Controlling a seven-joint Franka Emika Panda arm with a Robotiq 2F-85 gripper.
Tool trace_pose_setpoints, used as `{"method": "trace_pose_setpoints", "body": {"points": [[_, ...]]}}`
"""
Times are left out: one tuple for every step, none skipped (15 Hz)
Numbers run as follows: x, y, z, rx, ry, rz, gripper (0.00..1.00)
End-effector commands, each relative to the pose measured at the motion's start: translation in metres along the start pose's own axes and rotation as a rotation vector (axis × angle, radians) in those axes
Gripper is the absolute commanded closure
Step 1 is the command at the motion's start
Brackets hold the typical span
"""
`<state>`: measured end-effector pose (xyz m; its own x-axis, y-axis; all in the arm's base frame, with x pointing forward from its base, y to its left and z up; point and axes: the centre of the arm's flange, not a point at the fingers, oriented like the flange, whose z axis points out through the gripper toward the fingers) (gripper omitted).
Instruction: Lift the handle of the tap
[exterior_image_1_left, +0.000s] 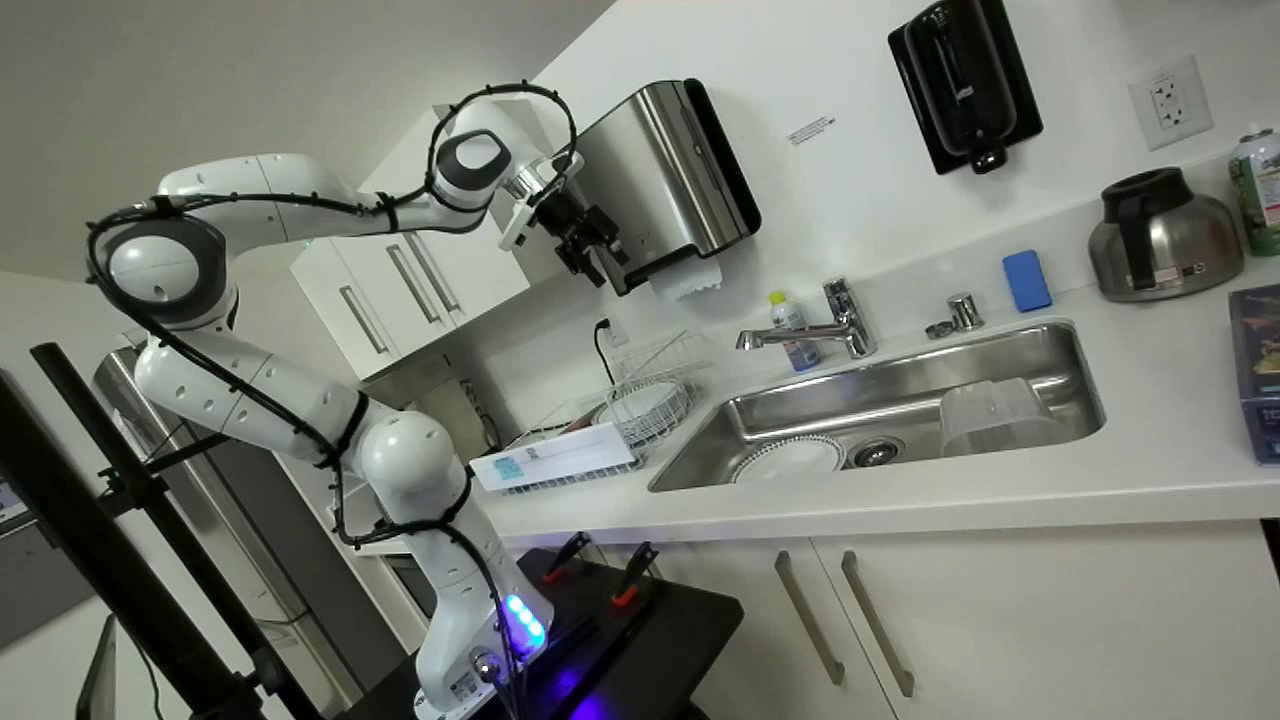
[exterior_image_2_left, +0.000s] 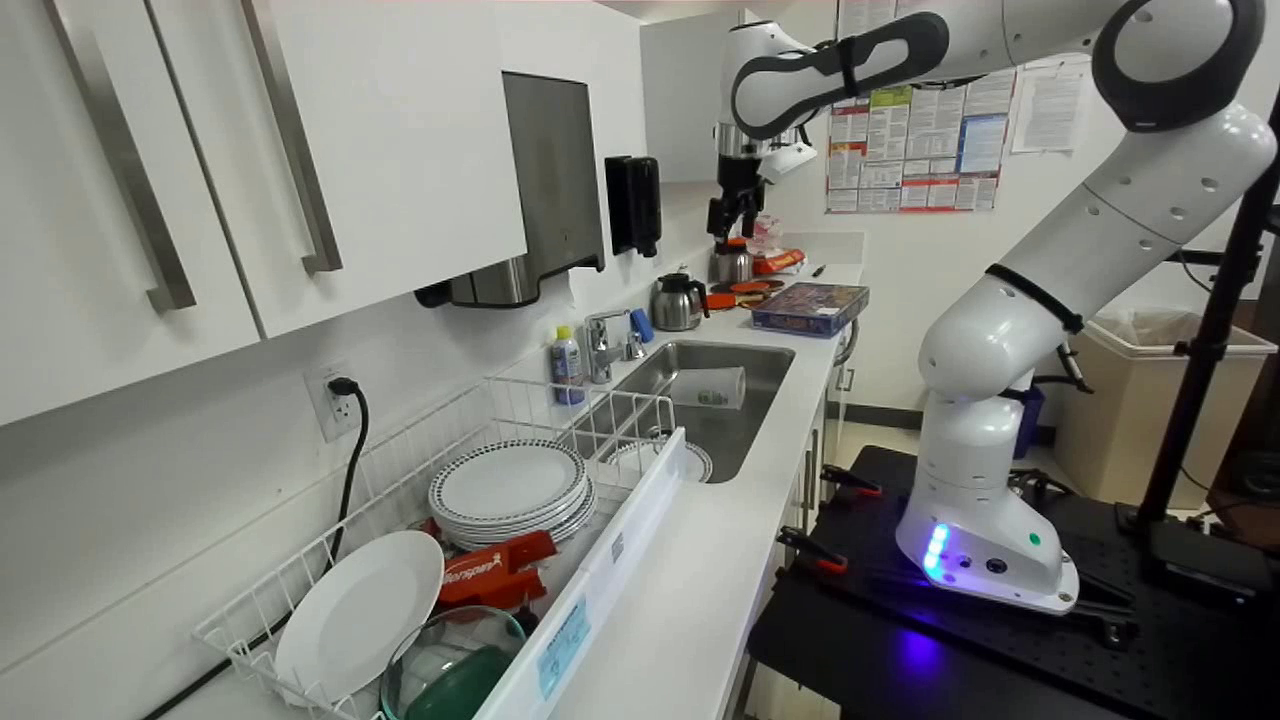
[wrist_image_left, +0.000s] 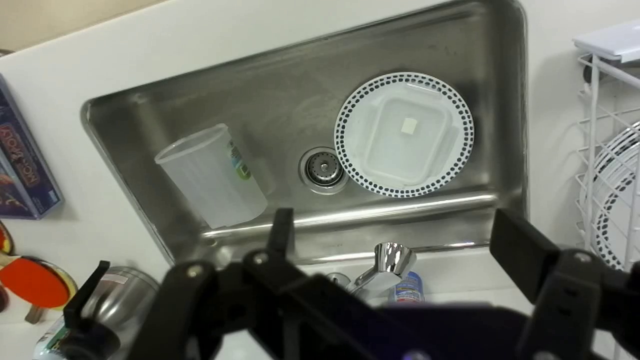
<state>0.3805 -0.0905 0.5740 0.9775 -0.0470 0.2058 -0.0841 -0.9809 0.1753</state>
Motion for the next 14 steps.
{"method": "trace_pose_setpoints", "body": {"points": [[0.004,0.002,0.003,-0.013,0.015,0.023,0.0],[0.01,0.008,0.008,-0.003,0.017,0.049,0.0],[0.015,0.014,0.012,0.002,0.012,0.072,0.0],[0.023,0.025,0.02,0.017,0.009,0.112,0.0],[0.029,0.036,0.028,0.032,0.011,0.147,0.0],[0.035,0.049,0.038,0.056,0.005,0.188,0.0],[0.041,0.063,0.049,0.096,-0.01,0.219,0.0],[0.046,0.078,0.06,0.13,-0.022,0.261,0.0],[0.053,0.094,0.075,0.172,-0.034,0.304,0.0],[0.058,0.107,0.086,0.217,-0.044,0.341,0.0],[0.065,0.121,0.101,0.272,-0.044,0.379,0.0],[0.071,0.132,0.112,0.326,-0.046,0.417,0.0],[0.077,0.143,0.125,0.388,-0.048,0.456,0.0],[0.081,0.148,0.133,0.425,-0.056,0.484,0.0]]}}
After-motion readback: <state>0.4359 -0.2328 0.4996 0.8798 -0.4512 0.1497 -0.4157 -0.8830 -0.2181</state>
